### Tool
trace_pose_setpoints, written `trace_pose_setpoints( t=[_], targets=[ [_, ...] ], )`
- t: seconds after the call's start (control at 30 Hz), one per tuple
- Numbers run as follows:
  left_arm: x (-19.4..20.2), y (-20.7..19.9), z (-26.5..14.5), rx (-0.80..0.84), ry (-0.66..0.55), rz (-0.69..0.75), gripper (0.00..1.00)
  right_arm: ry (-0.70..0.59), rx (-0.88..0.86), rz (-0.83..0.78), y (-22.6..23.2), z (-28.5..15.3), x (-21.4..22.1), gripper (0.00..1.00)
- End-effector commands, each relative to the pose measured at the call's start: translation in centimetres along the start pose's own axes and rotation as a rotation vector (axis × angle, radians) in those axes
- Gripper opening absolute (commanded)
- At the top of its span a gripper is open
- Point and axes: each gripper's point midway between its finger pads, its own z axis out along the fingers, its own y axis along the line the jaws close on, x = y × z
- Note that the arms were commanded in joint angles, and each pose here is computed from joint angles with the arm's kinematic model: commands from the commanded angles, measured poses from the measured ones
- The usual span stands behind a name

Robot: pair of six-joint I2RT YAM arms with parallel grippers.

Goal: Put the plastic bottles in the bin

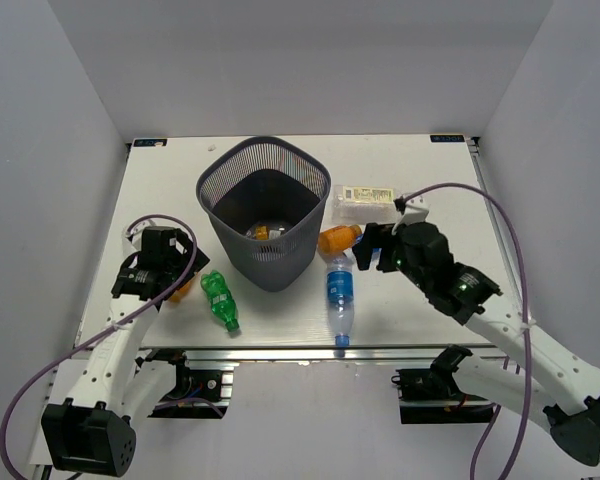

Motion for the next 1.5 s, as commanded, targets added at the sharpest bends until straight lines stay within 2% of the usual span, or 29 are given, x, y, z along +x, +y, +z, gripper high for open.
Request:
trace_pose_setpoints(
  t=[0.0,0.13,0.3,0.33,0.47,0.53,0.63,0.67,0.73,0.8,0.9,1.0,1.13,1.17,1.23,1.27,1.37,1.4,1.47],
  targets=[
    [0.5,0.6,0.5,-0.023,0.016,0.012,0.98,0.110,0.058,0.113,-1.1,1.2,4.9,0.89],
    [0.1,0.4,0.3,-0.013,-0.013,-0.019,0.98,0.214,-0.067,0.174,1.2,3.4,8.9,0.89],
    [0.2,0.5,0.3,-0.014,-0.012,-0.014,0.98,0.319,-0.109,0.238,2.1,5.9,13.7,0.88],
    [0.1,0.7,0.3,-0.024,-0.017,-0.015,0.98,0.284,-0.146,0.264,2.8,6.6,13.4,0.88],
    [-0.6,0.4,-0.1,-0.022,-0.034,-0.012,0.98,0.330,-0.072,0.294,1.2,7.8,16.7,0.85],
    [-0.7,0.4,-0.1,-0.021,-0.037,-0.014,0.98,0.346,-0.049,0.302,0.8,8.1,17.6,0.80],
    [-0.7,0.7,-0.2,-0.033,-0.041,-0.014,0.98,0.336,-0.039,0.316,0.6,8.0,17.7,0.64],
    [-0.5,0.8,-0.2,-0.035,-0.036,-0.013,0.98,0.330,-0.042,0.324,0.6,7.9,17.5,0.50],
    [-0.3,0.8,-0.3,-0.028,-0.029,-0.009,0.98,0.283,-0.083,0.324,1.2,7.0,15.8,0.39],
    [-0.3,0.6,-0.3,-0.016,-0.030,-0.009,0.98,0.224,-0.122,0.302,1.7,5.7,13.5,0.33],
    [-0.2,0.5,-0.3,-0.007,-0.026,-0.006,0.98,0.085,-0.127,0.282,1.4,3.7,9.1,0.30],
    [-0.1,-0.2,-0.4,0.020,-0.010,-0.005,0.98,-0.070,-0.062,0.272,0.2,1.8,4.1,0.29],
    [0.2,0.0,-0.1,0.017,-0.003,0.001,0.98,-0.272,0.007,0.173,-0.6,-0.7,-3.6,0.28],
    [0.3,0.0,-0.1,0.017,0.002,0.003,0.98,-0.345,-0.005,0.166,0.0,-1.9,-6.9,0.28],
    [0.4,0.2,0.0,0.012,0.005,0.003,0.98,-0.422,0.002,0.125,0.4,-2.6,-10.2,0.28],
    [0.6,0.3,0.1,0.011,0.008,0.002,0.98,-0.519,-0.023,0.088,1.3,-4.1,-13.8,0.29],
    [0.9,0.3,0.2,0.011,0.017,-0.003,0.98,-0.620,-0.055,-0.008,3.2,-4.2,-18.3,0.30],
    [1.2,0.3,0.3,0.015,0.030,-0.002,0.98,-0.645,-0.090,-0.032,4.7,-4.1,-20.6,0.30],
    [1.5,0.5,0.4,0.011,0.038,0.001,0.98,-0.655,-0.229,-0.113,8.2,-4.2,-22.6,0.31]
  ],
)
